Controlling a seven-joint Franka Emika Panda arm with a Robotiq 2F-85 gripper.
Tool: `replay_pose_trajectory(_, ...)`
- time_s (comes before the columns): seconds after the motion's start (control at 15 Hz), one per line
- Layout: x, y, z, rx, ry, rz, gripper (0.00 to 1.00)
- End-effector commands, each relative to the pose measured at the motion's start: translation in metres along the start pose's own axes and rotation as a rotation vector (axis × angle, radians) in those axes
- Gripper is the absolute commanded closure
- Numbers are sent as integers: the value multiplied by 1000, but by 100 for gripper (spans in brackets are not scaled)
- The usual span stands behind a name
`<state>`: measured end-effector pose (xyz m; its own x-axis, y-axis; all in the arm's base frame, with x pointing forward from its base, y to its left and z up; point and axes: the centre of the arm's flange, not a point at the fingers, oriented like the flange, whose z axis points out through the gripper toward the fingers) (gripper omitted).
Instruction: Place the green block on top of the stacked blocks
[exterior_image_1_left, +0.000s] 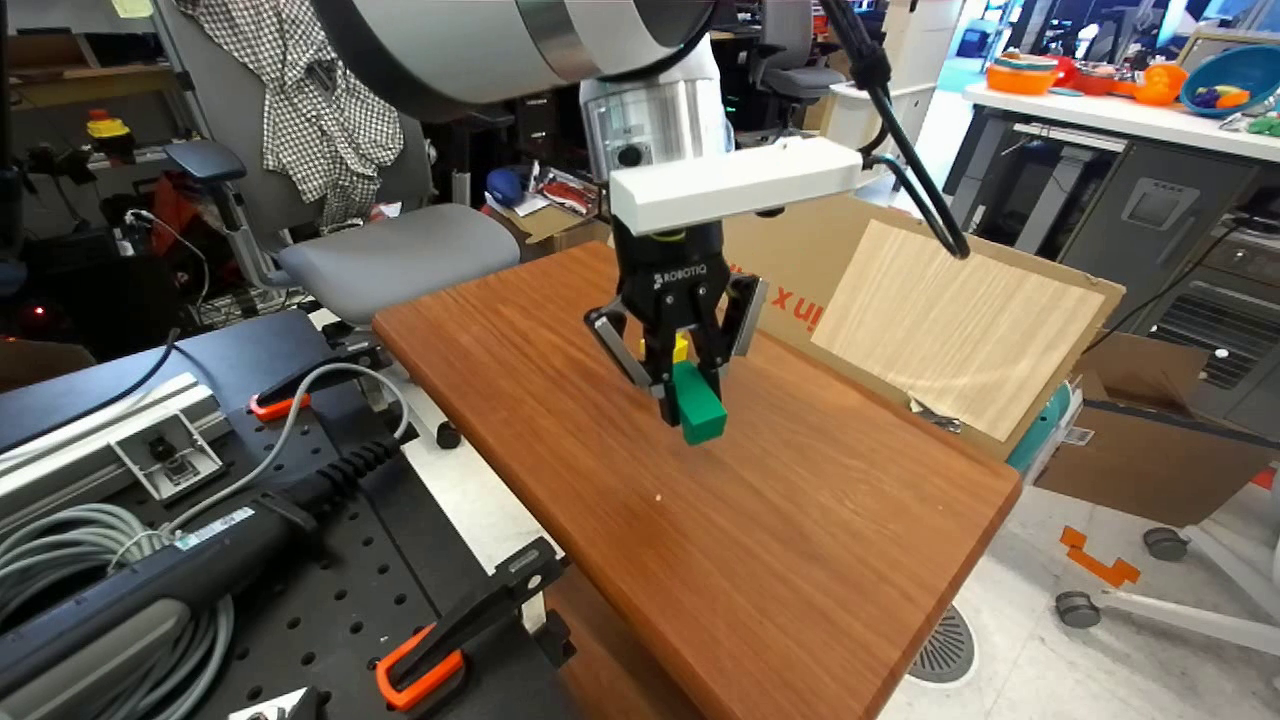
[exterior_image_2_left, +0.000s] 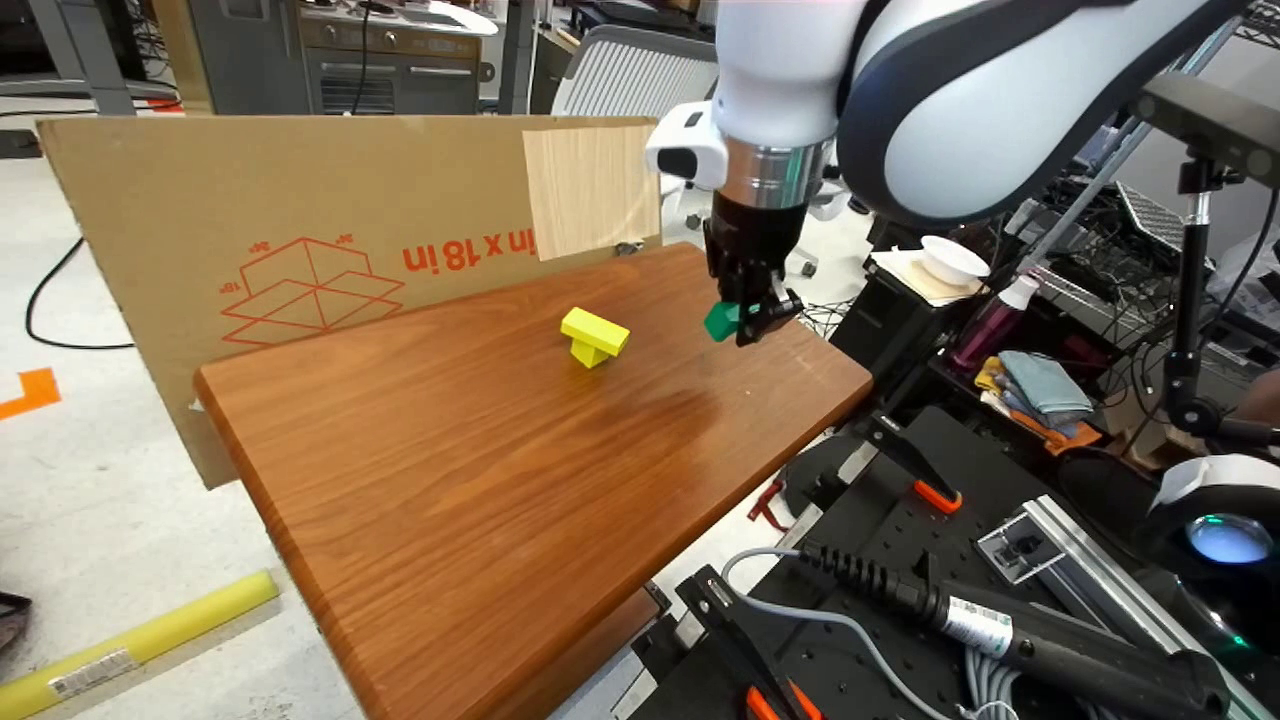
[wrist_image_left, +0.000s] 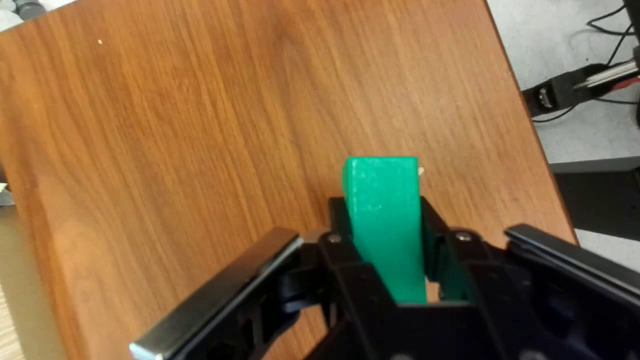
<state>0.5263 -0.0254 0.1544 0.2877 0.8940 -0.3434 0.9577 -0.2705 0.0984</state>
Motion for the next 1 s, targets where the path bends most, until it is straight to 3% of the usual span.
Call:
replay_pose_trajectory(0.0,-13,0,-39,16,72,104,91)
replay_pose_trajectory(0.47,7,9,-53,127,114,482,91)
replay_pose_trajectory(0.93,36,33,-59,216,68,829,91)
